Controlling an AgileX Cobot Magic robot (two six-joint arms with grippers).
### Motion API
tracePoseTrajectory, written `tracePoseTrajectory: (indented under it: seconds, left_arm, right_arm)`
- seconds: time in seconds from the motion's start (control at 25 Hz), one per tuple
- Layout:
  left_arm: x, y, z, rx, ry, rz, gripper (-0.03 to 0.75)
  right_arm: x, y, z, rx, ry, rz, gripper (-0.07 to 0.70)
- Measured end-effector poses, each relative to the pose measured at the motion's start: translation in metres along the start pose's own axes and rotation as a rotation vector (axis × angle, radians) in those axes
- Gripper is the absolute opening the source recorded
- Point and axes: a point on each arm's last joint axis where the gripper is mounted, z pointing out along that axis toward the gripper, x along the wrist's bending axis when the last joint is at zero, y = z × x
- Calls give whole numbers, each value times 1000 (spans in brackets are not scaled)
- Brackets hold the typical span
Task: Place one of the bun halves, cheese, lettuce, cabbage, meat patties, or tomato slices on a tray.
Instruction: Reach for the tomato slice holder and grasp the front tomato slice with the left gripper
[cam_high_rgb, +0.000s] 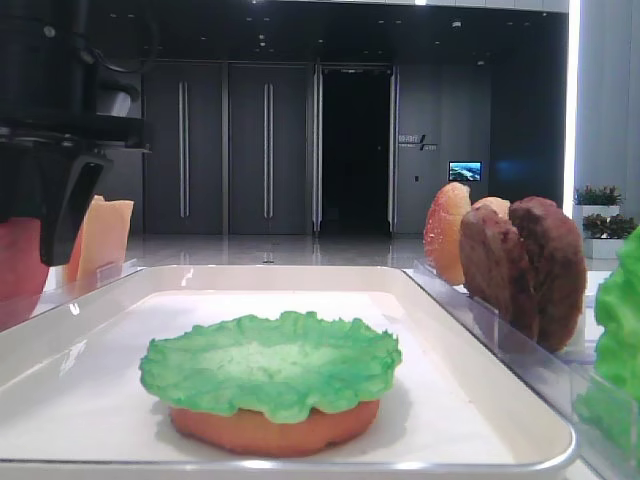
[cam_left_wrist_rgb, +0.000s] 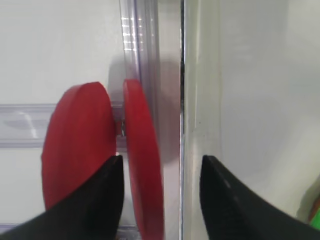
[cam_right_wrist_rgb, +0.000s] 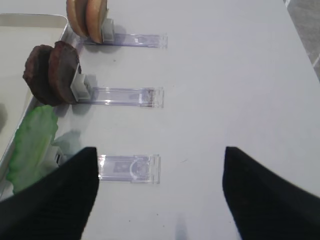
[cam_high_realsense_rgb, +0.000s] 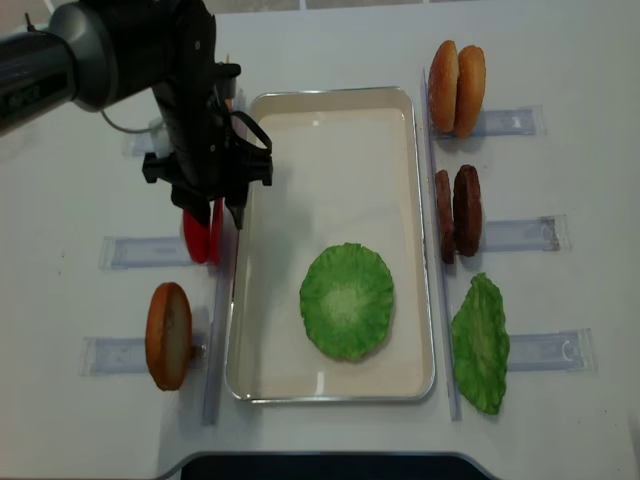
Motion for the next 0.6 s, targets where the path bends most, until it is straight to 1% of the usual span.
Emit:
tracePoseTrajectory:
  seconds: [0.2, 0.4, 0.6]
  left_arm:
    - [1, -1, 0, 12, 8, 1, 213]
    - [1, -2, 0, 18, 11, 0, 153]
    - [2, -2, 0, 24, 21, 11, 91]
  right_arm:
    - [0, 0, 0, 0, 0, 0, 523]
    - [0, 0, 0, 0, 0, 0, 523]
    - [0, 0, 0, 0, 0, 0, 523]
